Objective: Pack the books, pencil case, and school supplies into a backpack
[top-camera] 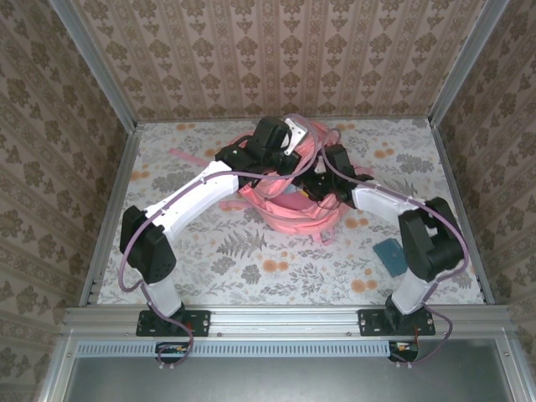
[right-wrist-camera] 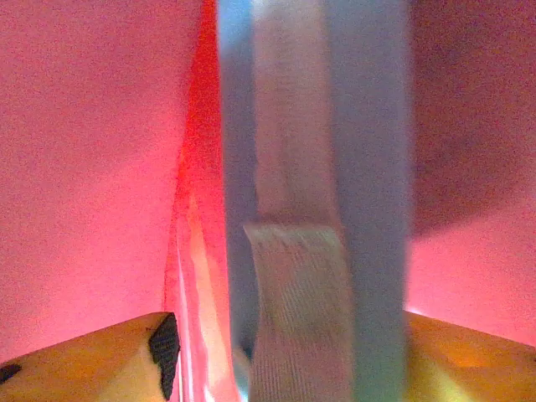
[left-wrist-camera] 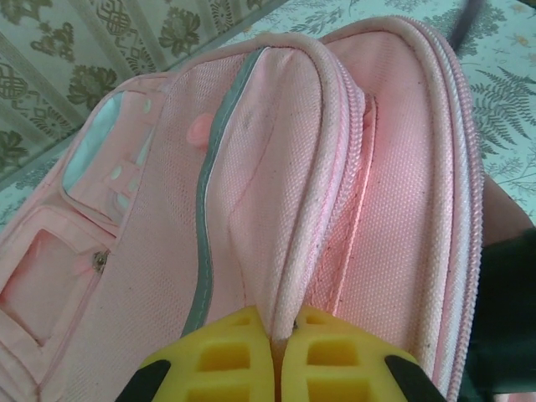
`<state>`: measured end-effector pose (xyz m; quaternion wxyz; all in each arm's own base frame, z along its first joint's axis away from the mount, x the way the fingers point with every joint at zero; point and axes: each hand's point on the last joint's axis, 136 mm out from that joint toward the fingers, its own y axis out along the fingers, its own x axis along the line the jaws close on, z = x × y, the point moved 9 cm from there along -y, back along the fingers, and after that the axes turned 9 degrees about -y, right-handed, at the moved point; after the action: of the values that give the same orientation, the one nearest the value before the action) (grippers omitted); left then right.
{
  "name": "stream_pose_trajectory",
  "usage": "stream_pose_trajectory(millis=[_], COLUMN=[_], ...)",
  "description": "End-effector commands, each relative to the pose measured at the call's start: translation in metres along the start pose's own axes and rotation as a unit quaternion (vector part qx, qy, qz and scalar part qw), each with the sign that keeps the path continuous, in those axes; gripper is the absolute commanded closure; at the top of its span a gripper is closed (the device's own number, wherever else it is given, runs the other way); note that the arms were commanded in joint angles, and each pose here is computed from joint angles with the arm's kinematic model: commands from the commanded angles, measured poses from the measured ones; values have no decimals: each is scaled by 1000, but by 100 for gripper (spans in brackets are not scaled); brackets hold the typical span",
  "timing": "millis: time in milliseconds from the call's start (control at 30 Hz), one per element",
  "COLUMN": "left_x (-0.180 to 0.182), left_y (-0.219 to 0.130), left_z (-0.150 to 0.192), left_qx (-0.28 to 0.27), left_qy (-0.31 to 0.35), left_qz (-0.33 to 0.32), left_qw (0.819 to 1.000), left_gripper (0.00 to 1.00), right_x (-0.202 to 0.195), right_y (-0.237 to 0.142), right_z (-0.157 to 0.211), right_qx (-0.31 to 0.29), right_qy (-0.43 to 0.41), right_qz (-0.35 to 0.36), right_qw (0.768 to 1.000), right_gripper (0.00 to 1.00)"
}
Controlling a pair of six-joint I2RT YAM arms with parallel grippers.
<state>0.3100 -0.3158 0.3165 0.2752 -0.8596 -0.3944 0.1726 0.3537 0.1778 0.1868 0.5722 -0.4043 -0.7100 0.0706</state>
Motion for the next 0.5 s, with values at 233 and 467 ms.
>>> stream_pose_trajectory(millis=[233, 467], left_x=[-13, -24], left_y=[7, 44], left_z=[-35, -42], left_qx=[-59, -27], left_qy=[-44, -86], left_qz=[80, 134], left_qw=[994, 987], left_gripper=[100, 100], right_x=[-14, -33], right_y=[-88, -132], right_z=[25, 50], right_qx=[-65, -101], right_qy=[53, 0], right_qz=[71, 196], right_qw=[994, 975], right_gripper=[42, 44])
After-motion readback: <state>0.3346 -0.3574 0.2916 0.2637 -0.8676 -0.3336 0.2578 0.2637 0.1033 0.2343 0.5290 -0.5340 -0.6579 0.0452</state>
